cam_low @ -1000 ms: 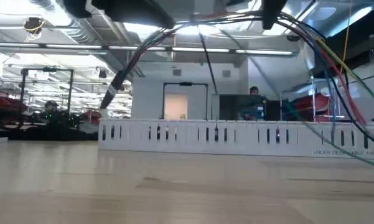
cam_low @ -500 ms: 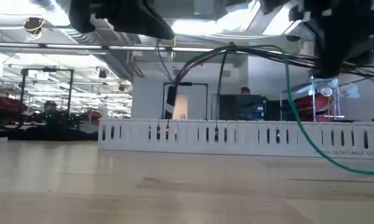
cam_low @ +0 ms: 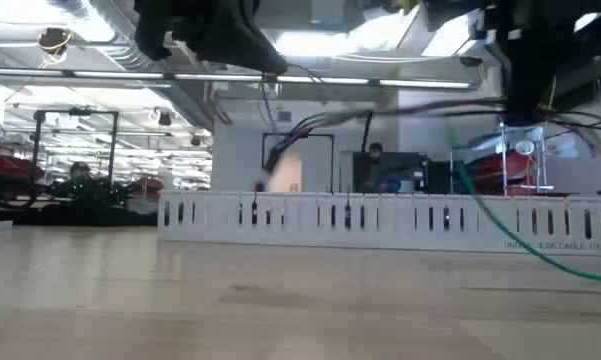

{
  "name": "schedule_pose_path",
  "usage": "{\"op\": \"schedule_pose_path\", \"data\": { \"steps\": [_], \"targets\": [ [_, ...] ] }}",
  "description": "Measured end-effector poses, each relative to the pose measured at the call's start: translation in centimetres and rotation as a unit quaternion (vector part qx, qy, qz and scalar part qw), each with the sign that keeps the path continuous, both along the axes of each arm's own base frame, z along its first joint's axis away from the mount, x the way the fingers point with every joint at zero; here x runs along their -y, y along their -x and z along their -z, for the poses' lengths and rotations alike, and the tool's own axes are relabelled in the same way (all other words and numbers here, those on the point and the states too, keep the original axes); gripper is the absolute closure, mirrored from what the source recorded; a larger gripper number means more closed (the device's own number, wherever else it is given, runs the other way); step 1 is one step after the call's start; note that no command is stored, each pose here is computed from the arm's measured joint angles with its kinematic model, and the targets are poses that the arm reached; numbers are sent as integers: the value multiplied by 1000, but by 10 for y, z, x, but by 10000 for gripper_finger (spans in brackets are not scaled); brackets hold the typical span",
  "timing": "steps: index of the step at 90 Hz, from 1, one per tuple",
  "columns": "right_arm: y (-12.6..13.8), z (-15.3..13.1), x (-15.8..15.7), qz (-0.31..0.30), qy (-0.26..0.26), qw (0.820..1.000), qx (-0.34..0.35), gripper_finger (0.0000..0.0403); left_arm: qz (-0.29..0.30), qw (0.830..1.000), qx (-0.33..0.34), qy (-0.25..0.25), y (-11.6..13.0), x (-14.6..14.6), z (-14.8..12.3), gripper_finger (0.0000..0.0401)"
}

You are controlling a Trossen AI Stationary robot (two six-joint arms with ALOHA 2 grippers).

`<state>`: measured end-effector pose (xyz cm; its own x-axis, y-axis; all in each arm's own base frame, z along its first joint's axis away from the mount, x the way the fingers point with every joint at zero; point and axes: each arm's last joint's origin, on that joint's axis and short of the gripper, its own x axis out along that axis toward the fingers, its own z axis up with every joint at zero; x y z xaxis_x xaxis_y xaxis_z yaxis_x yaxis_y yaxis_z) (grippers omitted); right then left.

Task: Ziptie cables
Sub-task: Put the zip tied cable wires into the white cable duct

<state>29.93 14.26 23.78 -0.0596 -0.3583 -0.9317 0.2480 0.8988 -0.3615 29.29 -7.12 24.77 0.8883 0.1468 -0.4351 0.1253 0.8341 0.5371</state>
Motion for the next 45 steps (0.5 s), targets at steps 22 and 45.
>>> {"op": "schedule_pose_path", "data": {
  "steps": [22,45],
  "targets": [
    [-5,0,3,-2,1,1000,16,402,14,999,-9,51,-1,-5,2,318],
    [-7,0,5,14,3,1000,28,402,-3,995,-83,54,26,-8,-3,225]
  ]
}}
